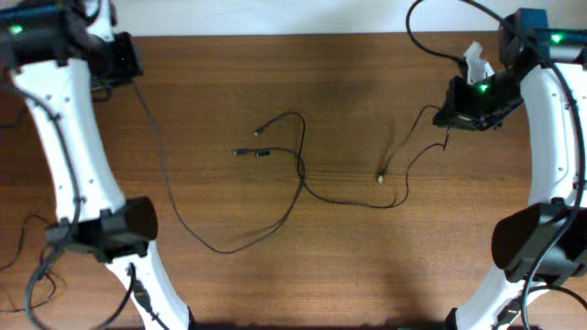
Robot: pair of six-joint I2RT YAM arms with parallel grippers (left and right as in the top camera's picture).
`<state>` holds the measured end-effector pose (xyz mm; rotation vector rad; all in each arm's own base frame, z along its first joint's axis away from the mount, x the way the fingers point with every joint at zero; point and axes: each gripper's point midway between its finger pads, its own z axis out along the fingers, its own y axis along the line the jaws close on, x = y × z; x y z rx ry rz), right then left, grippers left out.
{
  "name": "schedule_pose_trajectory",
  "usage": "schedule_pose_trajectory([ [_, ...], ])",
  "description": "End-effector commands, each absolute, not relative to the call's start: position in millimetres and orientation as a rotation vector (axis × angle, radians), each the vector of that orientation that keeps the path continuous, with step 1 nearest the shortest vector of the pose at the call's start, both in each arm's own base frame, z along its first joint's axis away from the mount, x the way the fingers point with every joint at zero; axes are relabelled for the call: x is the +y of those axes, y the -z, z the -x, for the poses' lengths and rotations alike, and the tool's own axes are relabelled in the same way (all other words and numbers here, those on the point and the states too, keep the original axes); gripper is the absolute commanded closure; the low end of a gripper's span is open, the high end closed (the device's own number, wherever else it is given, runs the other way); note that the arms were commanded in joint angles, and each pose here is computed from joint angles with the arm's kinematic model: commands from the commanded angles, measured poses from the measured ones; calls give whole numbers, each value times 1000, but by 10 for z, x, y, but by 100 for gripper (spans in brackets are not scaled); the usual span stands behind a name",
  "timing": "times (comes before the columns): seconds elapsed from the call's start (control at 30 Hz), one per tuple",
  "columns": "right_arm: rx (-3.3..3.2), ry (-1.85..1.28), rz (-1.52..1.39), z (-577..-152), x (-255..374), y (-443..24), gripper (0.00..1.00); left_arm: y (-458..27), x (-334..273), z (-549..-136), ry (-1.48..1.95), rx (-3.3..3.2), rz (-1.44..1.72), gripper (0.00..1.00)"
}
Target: Untangle cables
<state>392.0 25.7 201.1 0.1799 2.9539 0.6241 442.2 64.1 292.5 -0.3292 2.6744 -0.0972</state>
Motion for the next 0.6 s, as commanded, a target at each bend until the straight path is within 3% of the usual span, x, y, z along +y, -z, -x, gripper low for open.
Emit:
schedule_pose_trajectory([
  [0.0,2984,-611,-187,-3901,276,-1888,82,-2438,355,-4531,105,2823,221,97],
  [0.1,2983,-610,-187,-3909,274,-1881,76,-1896,108,-4515,115,2992,142,78],
  [0.27,2983,-610,-187,-3909,274,-1881,75,-995,133,-4365,30,3199,138,75],
  [0.3,2982,-610,-186,-3911,274,-1881,61,-808,125,-4354,36,3214,138,61],
  [0.33,2982,-610,-185,-3911,274,-1881,29,-700,105,-4351,43,3218,134,21],
  [0.37,2983,-607,-186,-3911,270,-1880,5,-630,30,-4356,111,3217,136,1],
  [0.43,2990,-573,-188,-3907,234,-1864,1,-691,-115,-4398,249,3192,77,0],
  [0.57,2990,-572,-188,-3907,234,-1864,1,-1214,-874,-4395,945,2904,-467,1],
])
